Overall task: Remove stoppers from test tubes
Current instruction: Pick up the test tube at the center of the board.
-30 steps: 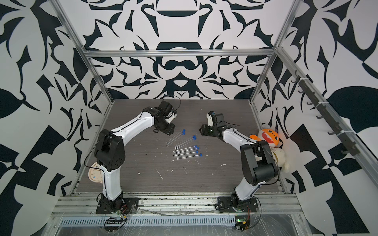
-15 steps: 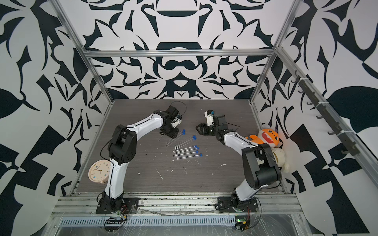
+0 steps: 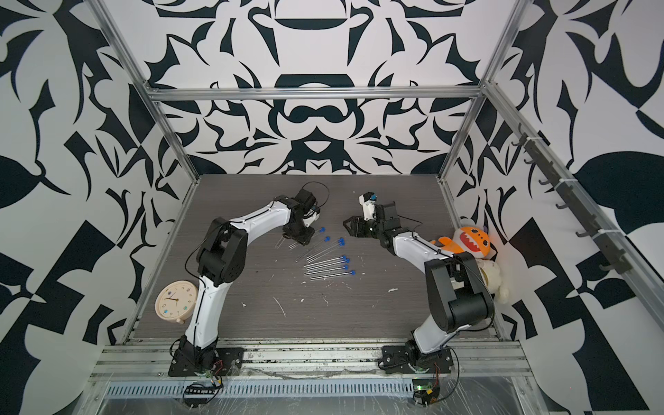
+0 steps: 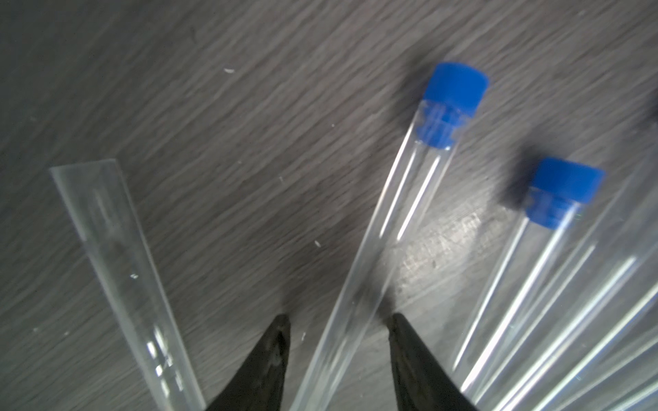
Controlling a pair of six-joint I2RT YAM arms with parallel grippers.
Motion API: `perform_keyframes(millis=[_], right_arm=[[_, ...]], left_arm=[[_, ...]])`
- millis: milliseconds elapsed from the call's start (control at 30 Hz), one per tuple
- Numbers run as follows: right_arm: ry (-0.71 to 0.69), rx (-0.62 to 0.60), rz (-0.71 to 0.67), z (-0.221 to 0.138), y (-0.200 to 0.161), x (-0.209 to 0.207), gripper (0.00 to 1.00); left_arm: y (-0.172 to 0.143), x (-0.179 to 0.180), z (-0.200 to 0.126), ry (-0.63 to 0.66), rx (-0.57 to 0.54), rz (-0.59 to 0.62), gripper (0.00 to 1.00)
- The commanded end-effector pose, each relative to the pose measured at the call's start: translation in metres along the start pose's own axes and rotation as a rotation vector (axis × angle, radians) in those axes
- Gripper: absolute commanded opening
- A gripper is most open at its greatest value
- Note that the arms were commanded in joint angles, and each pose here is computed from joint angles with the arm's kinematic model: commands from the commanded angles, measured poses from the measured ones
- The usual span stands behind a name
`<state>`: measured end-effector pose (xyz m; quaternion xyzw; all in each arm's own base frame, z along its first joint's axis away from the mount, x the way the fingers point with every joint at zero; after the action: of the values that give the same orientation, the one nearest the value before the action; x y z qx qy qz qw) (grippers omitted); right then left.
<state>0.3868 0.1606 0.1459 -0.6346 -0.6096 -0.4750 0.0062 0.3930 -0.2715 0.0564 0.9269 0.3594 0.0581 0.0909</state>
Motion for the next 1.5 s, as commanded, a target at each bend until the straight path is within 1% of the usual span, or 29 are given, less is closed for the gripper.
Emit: perform_keyframes(millis=[0, 333, 567, 667, 733, 800, 833, 900, 1033, 1167, 1300, 1467], right_arm=[[0.041, -0.057, -0.030, -0.008, 0.015, 0.014, 0.57], [0.037, -0.074, -0.015, -0.013, 0.017, 0.010, 0.57], [0.044, -0.081, -0.004, -0.014, 0.020, 0.011, 0.57], [0.046, -0.082, 0.007, -0.014, 0.020, 0.010, 0.57], [0.046, -0.084, 0.011, -0.015, 0.021, 0.009, 0.57], [0.048, -0.085, 0.016, -0.016, 0.021, 0.010, 0.57], [0.048, -0.087, 0.015, -0.016, 0.022, 0.010, 0.57], [0.052, -0.092, 0.016, -0.018, 0.023, 0.011, 0.57], [0.052, -0.094, 0.018, -0.019, 0.024, 0.011, 0.57], [0.059, -0.094, 0.026, -0.020, 0.024, 0.012, 0.57], [0.086, -0.075, 0.062, -0.017, 0.024, 0.014, 0.57], [0.145, -0.062, 0.081, -0.015, 0.023, 0.021, 0.57]], left_arm=[[0.005, -0.001, 0.004, 0.007, 0.002, 0.018, 0.49], [0.009, -0.007, 0.014, -0.022, 0.000, 0.031, 0.48], [0.006, -0.010, 0.017, -0.028, 0.012, 0.040, 0.35], [0.007, -0.011, 0.018, -0.026, -0.006, 0.046, 0.33], [0.007, -0.012, 0.018, -0.028, -0.006, 0.049, 0.29], [0.007, -0.013, 0.016, -0.030, -0.011, 0.055, 0.20], [0.008, -0.013, 0.015, -0.032, -0.014, 0.057, 0.18], [0.010, -0.014, 0.013, -0.036, -0.023, 0.062, 0.16], [0.011, -0.015, 0.010, -0.037, -0.029, 0.065, 0.14], [0.011, -0.014, 0.009, -0.036, -0.029, 0.062, 0.10], [0.018, -0.015, -0.011, -0.038, -0.074, 0.052, 0.05], [0.025, -0.022, -0.046, -0.086, -0.162, 0.025, 0.04]])
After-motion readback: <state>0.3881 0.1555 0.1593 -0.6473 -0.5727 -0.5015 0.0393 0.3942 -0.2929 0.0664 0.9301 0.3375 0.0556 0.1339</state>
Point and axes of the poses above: each gripper's point midway between its finger pads, its own z axis out along the fingers, its own x axis along the line the jaws close on, y = z × x, the point moved 3 cm from there along -z, back along the fingers, and after that the axes turned 10 degrees about z, right-handed, at the moved point
